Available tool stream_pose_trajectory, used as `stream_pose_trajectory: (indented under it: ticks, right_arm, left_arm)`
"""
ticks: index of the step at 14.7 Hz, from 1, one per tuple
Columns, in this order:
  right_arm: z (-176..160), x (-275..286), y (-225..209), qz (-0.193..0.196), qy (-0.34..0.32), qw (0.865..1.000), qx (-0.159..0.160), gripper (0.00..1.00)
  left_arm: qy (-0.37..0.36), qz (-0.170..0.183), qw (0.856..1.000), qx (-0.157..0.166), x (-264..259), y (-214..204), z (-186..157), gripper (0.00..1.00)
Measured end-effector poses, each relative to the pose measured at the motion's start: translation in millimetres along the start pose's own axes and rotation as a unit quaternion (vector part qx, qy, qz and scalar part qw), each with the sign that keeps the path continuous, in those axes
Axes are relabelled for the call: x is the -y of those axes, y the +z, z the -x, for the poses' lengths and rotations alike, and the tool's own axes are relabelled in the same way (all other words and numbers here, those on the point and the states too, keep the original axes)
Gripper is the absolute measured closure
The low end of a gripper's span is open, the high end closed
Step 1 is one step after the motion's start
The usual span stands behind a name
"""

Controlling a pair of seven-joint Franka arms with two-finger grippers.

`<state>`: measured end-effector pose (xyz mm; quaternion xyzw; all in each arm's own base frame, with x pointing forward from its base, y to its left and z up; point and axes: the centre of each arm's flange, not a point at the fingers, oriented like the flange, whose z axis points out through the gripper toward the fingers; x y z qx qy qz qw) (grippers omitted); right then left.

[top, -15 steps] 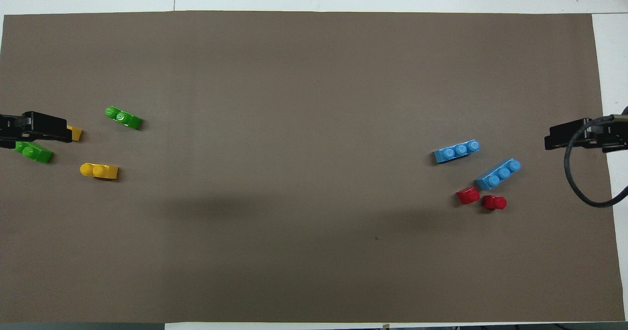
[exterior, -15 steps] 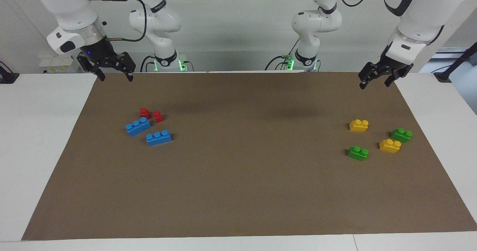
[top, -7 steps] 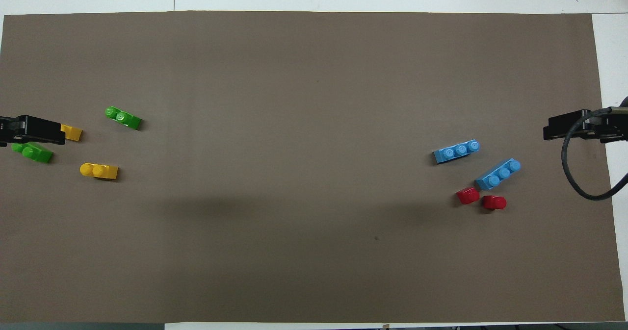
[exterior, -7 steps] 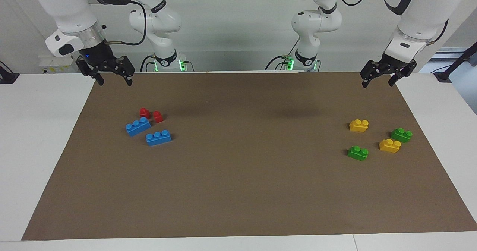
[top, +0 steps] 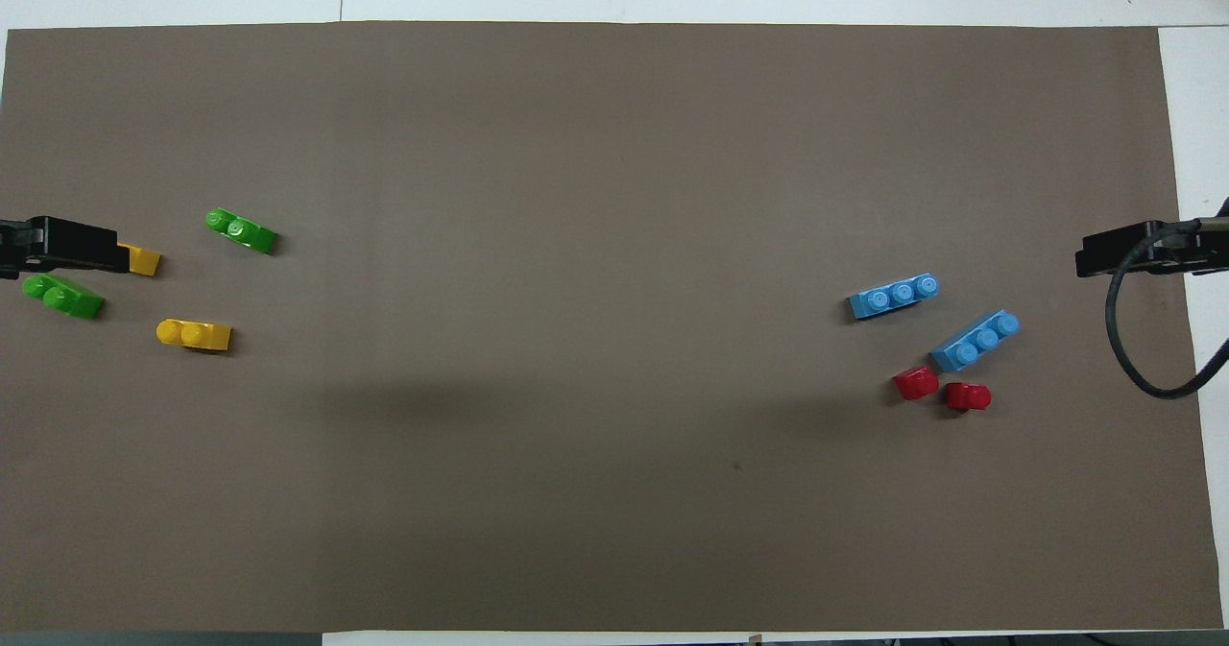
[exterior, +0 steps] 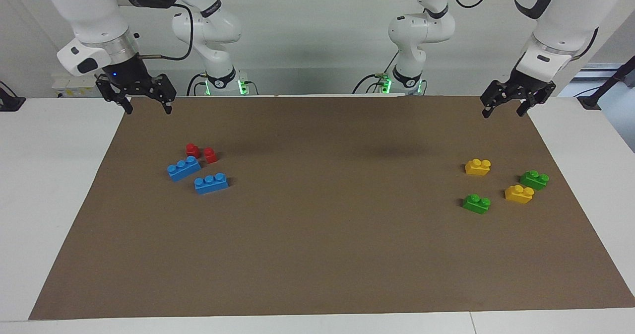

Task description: Remove green block with left arm and hold with right

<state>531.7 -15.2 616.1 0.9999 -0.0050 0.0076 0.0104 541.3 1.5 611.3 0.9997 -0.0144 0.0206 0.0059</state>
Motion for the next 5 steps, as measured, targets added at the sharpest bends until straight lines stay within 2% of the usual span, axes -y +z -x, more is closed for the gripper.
stream_pose_trajectory:
  ticks: [5]
  right_arm:
    - [0.5, 0.0, 0.7, 0.0, -0.001, 1.0, 0.003, 0.0]
  left_arm:
    - [0.0, 0.0, 1.0, 0.0, -0.1, 0.0, 0.0, 0.0]
